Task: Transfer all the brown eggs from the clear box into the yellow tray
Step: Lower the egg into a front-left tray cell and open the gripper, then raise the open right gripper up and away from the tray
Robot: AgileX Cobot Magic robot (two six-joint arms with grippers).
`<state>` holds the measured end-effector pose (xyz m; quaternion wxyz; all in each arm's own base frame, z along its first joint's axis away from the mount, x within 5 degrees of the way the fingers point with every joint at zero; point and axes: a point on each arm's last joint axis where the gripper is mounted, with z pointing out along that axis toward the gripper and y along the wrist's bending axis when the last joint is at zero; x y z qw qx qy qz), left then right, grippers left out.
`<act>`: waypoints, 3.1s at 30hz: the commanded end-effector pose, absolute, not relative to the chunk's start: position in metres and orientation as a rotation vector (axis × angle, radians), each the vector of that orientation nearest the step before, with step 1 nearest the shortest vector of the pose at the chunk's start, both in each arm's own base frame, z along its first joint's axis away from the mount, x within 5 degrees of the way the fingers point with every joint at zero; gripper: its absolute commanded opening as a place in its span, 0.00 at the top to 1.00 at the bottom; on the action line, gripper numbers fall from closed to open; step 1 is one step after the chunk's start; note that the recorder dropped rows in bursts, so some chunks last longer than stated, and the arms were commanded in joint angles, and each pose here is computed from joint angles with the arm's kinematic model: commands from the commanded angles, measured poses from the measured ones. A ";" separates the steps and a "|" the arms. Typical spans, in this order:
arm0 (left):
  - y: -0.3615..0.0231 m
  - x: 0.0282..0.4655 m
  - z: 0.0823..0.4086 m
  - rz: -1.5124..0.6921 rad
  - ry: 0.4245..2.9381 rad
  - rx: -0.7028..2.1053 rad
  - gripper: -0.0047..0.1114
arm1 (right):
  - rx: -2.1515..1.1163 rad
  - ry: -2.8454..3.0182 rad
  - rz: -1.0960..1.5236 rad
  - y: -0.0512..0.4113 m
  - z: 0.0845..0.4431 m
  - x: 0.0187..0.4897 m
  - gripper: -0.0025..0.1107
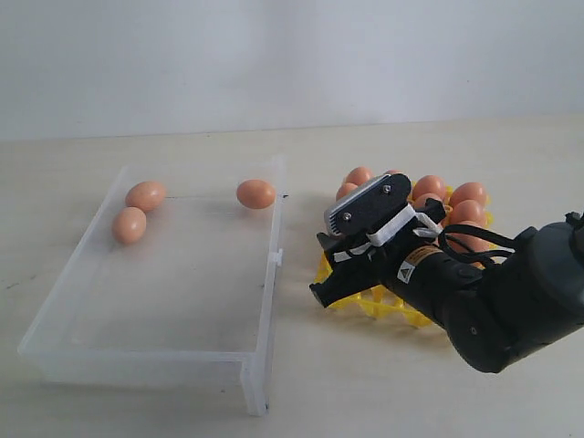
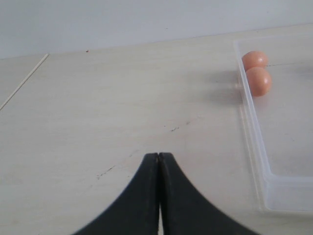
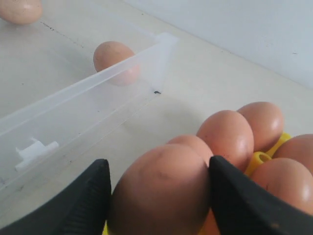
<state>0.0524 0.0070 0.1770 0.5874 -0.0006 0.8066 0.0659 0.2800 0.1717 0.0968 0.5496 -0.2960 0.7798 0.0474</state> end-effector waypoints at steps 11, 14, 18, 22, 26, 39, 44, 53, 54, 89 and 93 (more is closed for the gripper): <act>0.007 0.052 0.179 0.148 1.864 0.003 0.96 | -0.660 1.871 0.124 0.170 0.099 0.281 0.47; 0.007 0.052 0.179 0.148 1.864 0.003 0.96 | -0.660 1.864 0.149 0.172 0.100 0.281 0.47; 0.007 0.052 0.179 0.148 1.864 0.003 0.96 | -0.660 1.860 0.168 0.173 0.100 0.281 0.47; 0.007 0.052 0.179 0.148 1.864 0.003 0.96 | -0.660 1.860 0.168 0.173 0.100 0.281 0.47; 0.007 0.052 0.179 0.148 1.864 0.003 0.96 | -0.656 1.858 0.185 0.174 0.101 0.280 0.47; 0.007 0.052 0.179 0.148 1.864 0.003 0.96 | -0.648 1.856 0.158 0.172 0.101 0.281 0.47; 0.007 0.052 0.179 0.148 1.864 0.003 0.96 | -0.651 1.815 0.171 0.174 0.111 0.281 0.43; 0.007 0.052 0.179 0.148 1.864 0.003 0.96 | -0.645 1.821 0.160 0.173 0.111 0.281 0.43; 0.007 0.052 0.179 0.148 1.864 0.003 0.96 | -0.645 1.821 0.160 0.173 0.111 0.281 0.43; 0.007 0.052 0.179 0.148 1.864 0.003 0.96 | -0.435 1.585 0.243 0.164 0.215 0.274 0.46; 0.007 0.052 0.179 0.148 1.864 0.003 0.96 | -0.355 1.656 0.380 0.171 0.243 0.279 0.56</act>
